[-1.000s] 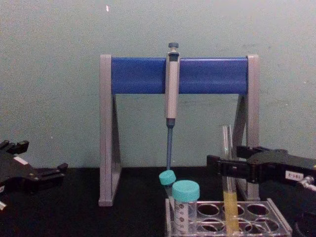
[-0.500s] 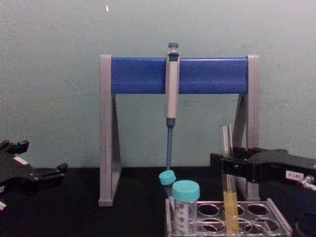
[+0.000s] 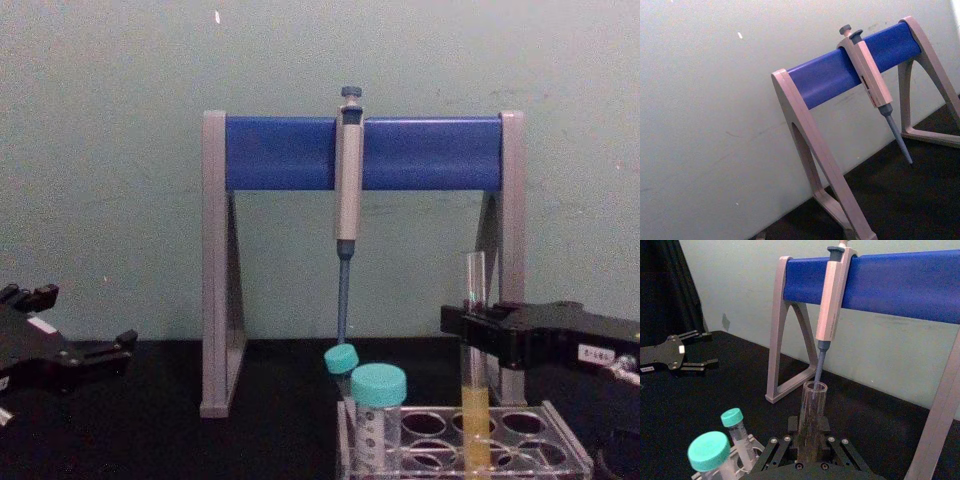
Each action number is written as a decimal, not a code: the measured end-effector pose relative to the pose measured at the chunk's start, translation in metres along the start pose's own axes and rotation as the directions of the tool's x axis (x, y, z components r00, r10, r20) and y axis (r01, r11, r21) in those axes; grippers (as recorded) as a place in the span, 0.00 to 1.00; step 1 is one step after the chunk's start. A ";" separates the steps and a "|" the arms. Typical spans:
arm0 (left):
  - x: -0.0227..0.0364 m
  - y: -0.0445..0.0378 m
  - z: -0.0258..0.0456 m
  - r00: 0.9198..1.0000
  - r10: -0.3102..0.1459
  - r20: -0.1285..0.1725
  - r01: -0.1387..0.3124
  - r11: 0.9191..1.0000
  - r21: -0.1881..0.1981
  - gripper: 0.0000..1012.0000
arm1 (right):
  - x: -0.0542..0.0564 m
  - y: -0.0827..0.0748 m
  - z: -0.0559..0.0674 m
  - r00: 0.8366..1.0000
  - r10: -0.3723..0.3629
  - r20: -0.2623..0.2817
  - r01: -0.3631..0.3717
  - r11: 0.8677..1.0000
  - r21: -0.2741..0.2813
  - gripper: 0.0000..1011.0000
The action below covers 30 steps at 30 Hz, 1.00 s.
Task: Pick up the test tube from the test tube rack, shake it, then place it back into the test tube rack.
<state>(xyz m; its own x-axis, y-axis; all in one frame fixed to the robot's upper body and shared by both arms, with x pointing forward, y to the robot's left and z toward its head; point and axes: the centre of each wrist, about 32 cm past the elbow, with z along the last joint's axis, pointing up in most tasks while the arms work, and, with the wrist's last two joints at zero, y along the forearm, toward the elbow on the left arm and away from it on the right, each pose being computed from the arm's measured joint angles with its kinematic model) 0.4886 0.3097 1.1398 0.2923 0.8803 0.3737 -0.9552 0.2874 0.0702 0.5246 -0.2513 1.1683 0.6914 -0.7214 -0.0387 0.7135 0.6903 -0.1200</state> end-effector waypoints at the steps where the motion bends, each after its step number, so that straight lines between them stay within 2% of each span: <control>1: 0.0000 0.0000 0.0000 1.000 0.000 0.000 0.000 1.000 0.000 0.99 | 0.000 0.000 0.000 1.000 0.000 0.000 0.000 1.000 0.000 0.25; 22: 0.0000 0.0000 0.0000 1.000 0.000 0.000 0.000 1.000 0.000 0.99 | 0.000 0.000 0.000 1.000 0.001 0.000 -0.001 1.000 0.002 0.23; 30: 0.0000 0.0000 0.0000 1.000 0.000 0.000 0.000 1.000 0.000 0.99 | 0.001 -0.006 0.003 0.999 0.023 -0.032 -0.021 0.998 0.067 0.23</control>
<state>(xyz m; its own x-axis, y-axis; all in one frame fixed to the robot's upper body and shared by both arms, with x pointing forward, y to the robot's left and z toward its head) 0.4886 0.3097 1.1398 0.2923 0.8803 0.3737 -0.9552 0.2873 0.0703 0.5214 -0.2563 1.1723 0.7037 -0.7067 -0.0729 0.7049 0.7074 -0.0523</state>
